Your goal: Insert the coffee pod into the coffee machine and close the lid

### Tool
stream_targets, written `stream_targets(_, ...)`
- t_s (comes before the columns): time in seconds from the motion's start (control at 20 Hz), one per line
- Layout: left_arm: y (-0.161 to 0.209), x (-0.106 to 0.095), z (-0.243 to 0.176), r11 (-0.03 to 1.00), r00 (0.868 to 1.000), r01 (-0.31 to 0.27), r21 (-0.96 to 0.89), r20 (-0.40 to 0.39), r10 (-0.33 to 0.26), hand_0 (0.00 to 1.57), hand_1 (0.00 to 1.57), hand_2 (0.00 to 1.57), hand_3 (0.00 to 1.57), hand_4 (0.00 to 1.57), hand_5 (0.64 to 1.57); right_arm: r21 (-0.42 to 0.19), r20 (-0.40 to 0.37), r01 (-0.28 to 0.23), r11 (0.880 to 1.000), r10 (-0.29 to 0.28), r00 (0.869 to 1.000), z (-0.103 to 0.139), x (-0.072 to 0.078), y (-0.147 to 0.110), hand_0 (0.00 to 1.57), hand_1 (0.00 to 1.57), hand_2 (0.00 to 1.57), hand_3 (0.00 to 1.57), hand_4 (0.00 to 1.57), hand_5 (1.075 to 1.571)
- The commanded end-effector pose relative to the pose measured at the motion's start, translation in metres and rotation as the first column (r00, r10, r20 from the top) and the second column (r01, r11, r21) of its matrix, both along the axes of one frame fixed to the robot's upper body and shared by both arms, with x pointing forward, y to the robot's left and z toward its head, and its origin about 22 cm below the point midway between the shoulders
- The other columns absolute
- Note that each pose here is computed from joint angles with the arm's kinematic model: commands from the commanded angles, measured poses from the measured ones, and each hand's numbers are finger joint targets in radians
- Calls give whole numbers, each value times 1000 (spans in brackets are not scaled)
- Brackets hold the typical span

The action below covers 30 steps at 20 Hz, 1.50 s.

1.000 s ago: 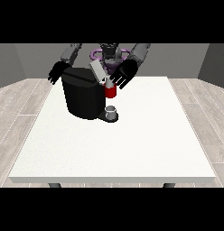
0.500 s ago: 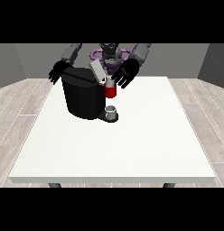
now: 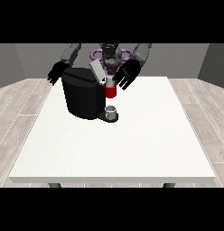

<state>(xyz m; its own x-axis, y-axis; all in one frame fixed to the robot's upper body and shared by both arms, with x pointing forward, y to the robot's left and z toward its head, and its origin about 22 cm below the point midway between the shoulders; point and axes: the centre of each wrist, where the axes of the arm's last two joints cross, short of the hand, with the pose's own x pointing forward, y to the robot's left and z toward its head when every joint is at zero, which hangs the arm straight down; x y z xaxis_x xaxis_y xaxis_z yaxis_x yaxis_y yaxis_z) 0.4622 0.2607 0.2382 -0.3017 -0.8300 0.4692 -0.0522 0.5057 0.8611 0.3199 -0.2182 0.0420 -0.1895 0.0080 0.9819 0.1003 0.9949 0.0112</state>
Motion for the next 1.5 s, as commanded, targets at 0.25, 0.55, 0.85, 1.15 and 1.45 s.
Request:
stream_targets(0.25,23,-2,20,991,998,-16,131,-62,25,0,0,0,0,0,1571,-22,-2,-10,1000,10,1000,-5,-4,8,0,0,0,0,360,1571)
stream_targets(0.55,-17,1,-20,988,992,51,149,-122,-33,0,0,0,0,0,1571,-7,-57,23,1000,-23,998,-11,-2,6,0,0,0,0,378,1571)
stream_targets(0.85,-25,0,-30,991,987,59,124,-155,-39,0,0,0,0,0,1571,34,-102,56,998,-52,993,-45,-16,-2,0,0,0,0,381,1571)
stream_targets(1.15,-9,-4,-55,998,977,54,32,-209,-46,0,0,0,0,0,1571,31,-108,51,998,-47,993,-49,-32,-4,0,0,0,0,434,1571)
stream_targets(1.45,-3,-17,-122,956,966,-22,-294,-252,-55,0,0,0,0,0,1571,33,-143,59,998,-54,988,-41,-40,-31,0,0,0,0,445,1571)
